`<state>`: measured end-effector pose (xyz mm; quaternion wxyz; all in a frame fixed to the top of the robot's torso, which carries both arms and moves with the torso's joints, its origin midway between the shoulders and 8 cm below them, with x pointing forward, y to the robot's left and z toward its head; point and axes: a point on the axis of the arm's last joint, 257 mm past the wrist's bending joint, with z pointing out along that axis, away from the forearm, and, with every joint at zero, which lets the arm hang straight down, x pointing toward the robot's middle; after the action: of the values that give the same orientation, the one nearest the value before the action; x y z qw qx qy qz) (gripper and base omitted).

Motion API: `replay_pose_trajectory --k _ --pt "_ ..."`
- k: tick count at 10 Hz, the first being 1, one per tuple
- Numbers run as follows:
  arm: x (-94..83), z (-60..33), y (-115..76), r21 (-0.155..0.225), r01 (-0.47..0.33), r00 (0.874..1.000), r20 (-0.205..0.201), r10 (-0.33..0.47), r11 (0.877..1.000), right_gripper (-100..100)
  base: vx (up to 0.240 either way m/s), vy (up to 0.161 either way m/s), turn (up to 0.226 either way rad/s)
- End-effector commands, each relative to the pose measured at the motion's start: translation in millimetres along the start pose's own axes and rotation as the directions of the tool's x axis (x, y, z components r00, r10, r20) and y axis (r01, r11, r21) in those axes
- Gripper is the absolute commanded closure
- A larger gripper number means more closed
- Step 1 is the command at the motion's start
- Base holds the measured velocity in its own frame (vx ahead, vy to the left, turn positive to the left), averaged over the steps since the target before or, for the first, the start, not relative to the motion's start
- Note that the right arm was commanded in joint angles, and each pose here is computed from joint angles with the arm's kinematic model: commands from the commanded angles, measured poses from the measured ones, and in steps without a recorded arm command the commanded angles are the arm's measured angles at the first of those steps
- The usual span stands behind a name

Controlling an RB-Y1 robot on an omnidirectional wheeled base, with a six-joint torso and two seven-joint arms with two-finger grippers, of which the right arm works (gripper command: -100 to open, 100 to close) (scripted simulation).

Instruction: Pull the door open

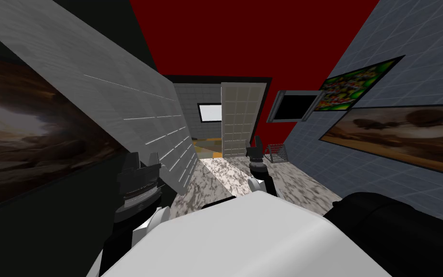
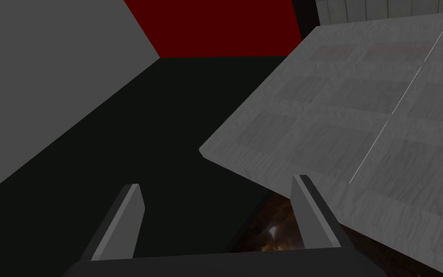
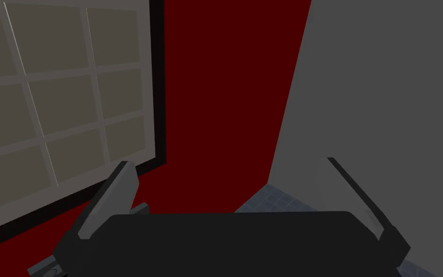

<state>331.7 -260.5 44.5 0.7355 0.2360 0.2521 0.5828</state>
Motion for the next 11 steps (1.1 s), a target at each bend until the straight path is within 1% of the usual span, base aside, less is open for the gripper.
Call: replay_pose_trajectory --k 1,3,5,6,8,9,10,11 --pt "1.1 -2.9 -7.6 0.011 0.031 0.999 -0.011 -0.031 0.999 -100 0.109 -0.011 -0.027" --pt "2.1 -5.9 -15.2 0.022 0.062 0.998 -0.021 -0.061 0.998 -100 0.175 0.022 -0.018" --pt "3.6 -12.1 -30.0 0.041 0.122 0.992 -0.044 -0.12 0.992 -100 0.231 0.046 -0.035" --pt "3.9 -13.7 -33.7 0.046 0.137 0.99 -0.049 -0.135 0.99 -100 0.157 0.019 -0.019" --pt "4.9 -20.7 -48.9 0.064 0.199 0.978 -0.074 -0.194 0.978 -100 0.146 0.017 -0.035" --pt "5.1 -22.9 -53.4 0.069 0.217 0.974 -0.081 -0.211 0.974 -100 0.151 0.034 -0.029" --pt "5.4 -27.3 -62.4 0.078 0.252 0.965 -0.097 -0.245 0.964 -100 0.158 0.041 -0.031" --pt "5.5 -29.6 -66.9 0.082 0.27 0.96 -0.105 -0.261 0.959 -100 0.139 0.021 -0.031"
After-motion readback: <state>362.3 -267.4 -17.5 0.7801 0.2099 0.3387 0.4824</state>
